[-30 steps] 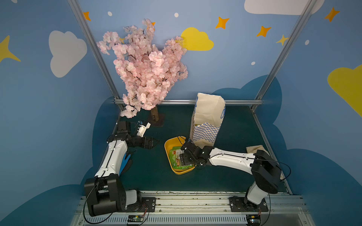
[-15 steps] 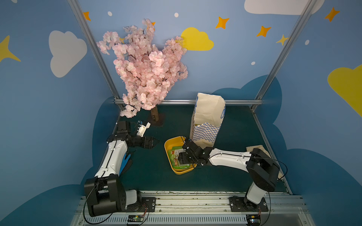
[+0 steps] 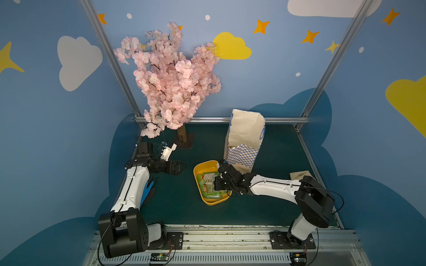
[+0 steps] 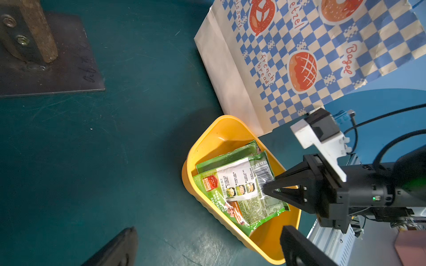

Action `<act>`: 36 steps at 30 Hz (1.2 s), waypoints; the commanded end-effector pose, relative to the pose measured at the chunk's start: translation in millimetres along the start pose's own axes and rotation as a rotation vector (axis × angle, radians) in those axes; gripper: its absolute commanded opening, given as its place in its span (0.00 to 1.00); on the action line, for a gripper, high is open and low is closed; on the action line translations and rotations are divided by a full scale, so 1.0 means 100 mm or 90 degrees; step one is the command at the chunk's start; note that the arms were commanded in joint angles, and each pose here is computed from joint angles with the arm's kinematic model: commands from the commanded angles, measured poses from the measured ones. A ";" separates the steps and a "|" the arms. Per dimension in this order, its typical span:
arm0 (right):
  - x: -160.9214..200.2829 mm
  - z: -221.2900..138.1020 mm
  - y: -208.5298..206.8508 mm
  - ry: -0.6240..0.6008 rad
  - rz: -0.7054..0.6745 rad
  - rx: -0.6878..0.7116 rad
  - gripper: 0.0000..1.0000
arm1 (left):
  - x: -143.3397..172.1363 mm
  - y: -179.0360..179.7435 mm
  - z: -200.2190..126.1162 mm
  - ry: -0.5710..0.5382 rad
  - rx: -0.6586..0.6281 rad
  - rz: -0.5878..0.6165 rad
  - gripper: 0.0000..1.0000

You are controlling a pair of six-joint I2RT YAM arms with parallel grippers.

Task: Place the condiment packets inside the bag
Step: Pick up the condiment packet from the storage box, then place the condiment packet in the paper bag.

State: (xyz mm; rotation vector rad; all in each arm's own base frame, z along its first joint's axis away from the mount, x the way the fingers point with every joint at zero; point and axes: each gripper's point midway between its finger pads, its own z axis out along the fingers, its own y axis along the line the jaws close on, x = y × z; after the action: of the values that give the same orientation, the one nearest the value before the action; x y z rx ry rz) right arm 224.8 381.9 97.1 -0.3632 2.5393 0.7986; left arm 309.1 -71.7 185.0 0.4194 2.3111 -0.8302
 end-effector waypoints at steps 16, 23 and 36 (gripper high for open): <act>-0.92 -2.01 0.64 -0.248 -0.087 -0.058 0.00 | -0.05 -0.05 -0.07 -0.008 0.001 -0.003 1.00; -1.49 -2.89 0.50 -0.446 -0.160 0.034 0.00 | -0.05 -0.06 -0.08 -0.007 -0.001 -0.002 1.00; -2.36 -3.23 -0.36 -0.499 -0.104 0.309 0.00 | -0.08 -0.09 -0.11 -0.010 -0.003 0.009 1.00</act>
State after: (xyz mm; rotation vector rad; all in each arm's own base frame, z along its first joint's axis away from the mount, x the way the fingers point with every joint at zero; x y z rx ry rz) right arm 315.1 198.9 441.1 -0.0772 1.8007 0.2840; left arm 309.2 -71.2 190.0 0.4181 2.3071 -0.8225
